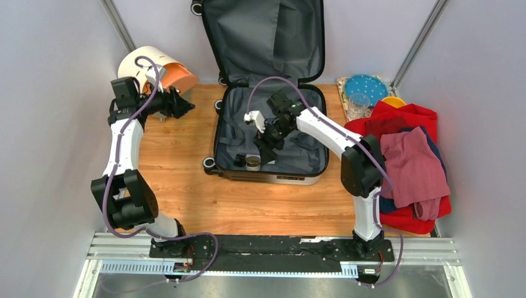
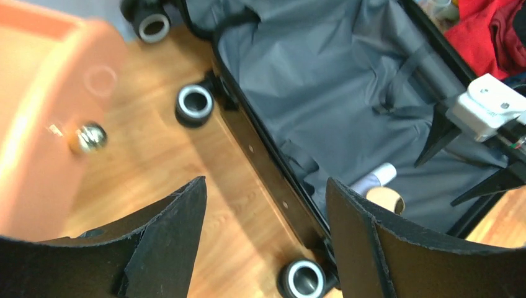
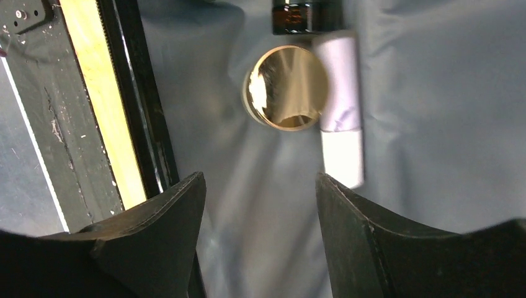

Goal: Open, take out, and arrange the luggage

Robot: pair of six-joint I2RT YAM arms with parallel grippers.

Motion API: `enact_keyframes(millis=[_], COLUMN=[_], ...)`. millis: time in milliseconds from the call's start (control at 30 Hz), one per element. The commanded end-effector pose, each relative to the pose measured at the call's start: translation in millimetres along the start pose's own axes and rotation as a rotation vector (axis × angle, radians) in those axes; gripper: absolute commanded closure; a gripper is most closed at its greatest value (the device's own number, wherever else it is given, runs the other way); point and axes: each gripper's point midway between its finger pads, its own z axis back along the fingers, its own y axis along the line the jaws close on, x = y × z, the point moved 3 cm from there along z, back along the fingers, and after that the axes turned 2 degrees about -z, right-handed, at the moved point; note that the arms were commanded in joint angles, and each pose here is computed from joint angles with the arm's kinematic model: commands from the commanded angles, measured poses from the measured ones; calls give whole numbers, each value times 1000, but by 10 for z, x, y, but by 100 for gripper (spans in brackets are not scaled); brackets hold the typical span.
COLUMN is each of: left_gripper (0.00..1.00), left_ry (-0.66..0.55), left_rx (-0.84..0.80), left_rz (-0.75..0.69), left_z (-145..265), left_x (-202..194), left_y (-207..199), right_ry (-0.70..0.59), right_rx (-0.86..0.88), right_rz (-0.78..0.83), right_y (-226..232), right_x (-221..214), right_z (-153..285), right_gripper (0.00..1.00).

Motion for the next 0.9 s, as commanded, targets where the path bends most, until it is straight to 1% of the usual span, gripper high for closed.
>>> enact_keyframes(millis=[0, 233, 433, 567, 633, 733, 767, 833, 867], left_gripper=[22, 22, 22, 22, 22, 23, 23, 24, 24], left_ry=[-4, 13, 19, 27, 29, 34, 34, 34, 35], left_rx=[-28, -36, -24, -16, -4, 6, 9, 14, 14], left_rz=[7, 54, 73, 105, 114, 117, 117, 116, 116], left_z=[66, 47, 31, 11, 4, 1, 6, 9, 13], left_x=[-78, -222, -319, -398, -422, -454, -458, -464, -479], left_y=[-158, -176, -159, -142, -121, -106, -110, -108, -117], right_ry=[21, 88, 143, 169, 165, 178, 185, 165, 159], right_rx=[-1, -45, -67, -85, -128, -168, -173, -187, -186], right_rz=[59, 70, 88, 96, 97, 91, 88, 100, 105], right_y=[-64, -245, -325, -382, -451, -510, -508, -488, -468], right_x=[-23, -233, -467, -542, -542, -598, -629, -579, -576], right_z=[-323, -568, -728, -814, -847, -849, -846, -771, -749], right_gripper=[32, 33, 30, 30, 32, 43, 54, 64, 74])
